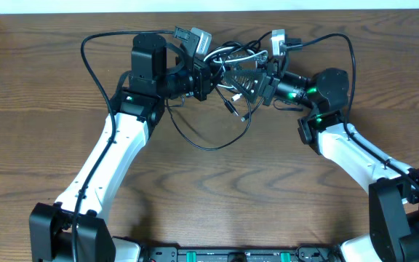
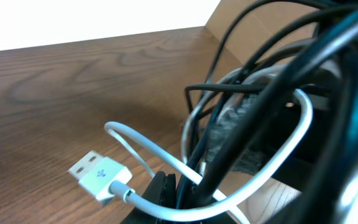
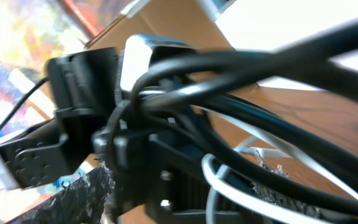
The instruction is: Untangle cables
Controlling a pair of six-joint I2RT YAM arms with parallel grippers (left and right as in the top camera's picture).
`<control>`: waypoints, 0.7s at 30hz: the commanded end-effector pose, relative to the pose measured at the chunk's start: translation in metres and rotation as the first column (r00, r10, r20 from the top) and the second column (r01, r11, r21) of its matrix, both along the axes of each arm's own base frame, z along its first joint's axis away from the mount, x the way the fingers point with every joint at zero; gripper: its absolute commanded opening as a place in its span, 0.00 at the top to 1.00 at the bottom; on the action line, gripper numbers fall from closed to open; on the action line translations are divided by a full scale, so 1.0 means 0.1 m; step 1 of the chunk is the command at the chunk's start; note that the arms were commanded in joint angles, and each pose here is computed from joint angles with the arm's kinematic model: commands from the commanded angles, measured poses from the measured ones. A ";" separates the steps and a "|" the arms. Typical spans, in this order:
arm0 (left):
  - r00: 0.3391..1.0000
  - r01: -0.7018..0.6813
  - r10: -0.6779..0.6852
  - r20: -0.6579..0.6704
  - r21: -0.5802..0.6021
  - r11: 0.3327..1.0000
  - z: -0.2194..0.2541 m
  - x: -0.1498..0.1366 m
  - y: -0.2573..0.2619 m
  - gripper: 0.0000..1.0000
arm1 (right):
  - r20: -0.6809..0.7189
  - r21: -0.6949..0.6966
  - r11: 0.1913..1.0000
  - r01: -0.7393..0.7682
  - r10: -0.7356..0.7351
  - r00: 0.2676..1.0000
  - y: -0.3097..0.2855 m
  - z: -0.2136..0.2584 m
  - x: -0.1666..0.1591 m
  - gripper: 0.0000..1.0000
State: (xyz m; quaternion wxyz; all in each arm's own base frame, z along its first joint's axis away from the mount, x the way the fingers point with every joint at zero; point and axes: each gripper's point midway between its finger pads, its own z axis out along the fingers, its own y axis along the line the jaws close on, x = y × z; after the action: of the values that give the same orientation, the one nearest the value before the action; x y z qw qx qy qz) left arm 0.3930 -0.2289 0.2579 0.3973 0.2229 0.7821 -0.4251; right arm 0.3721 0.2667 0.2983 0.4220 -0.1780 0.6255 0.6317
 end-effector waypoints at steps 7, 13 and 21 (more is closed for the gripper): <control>0.997 0.067 -0.066 0.028 -0.043 0.997 0.20 -0.14 -0.07 0.92 | -0.110 -0.012 0.971 0.239 -0.239 0.965 -0.20 -0.12 0.41 0.19; 0.997 0.069 -0.068 0.028 -0.042 0.997 0.20 -0.14 -0.07 0.93 | -0.104 -0.003 0.966 0.259 -0.258 0.960 -0.22 -0.10 0.44 0.20; 0.988 0.136 -0.135 0.074 -0.017 0.991 0.20 -0.27 -0.28 0.92 | -0.156 0.014 0.957 0.291 -0.285 0.946 -0.20 -0.10 0.48 0.37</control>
State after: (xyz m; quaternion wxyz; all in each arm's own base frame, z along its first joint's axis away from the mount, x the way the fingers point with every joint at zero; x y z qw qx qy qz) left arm 0.3820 -0.2431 0.2579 0.3850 0.2410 0.7760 -0.4377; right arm 0.4152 0.2488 0.2813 0.4503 -0.0469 0.6678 0.5907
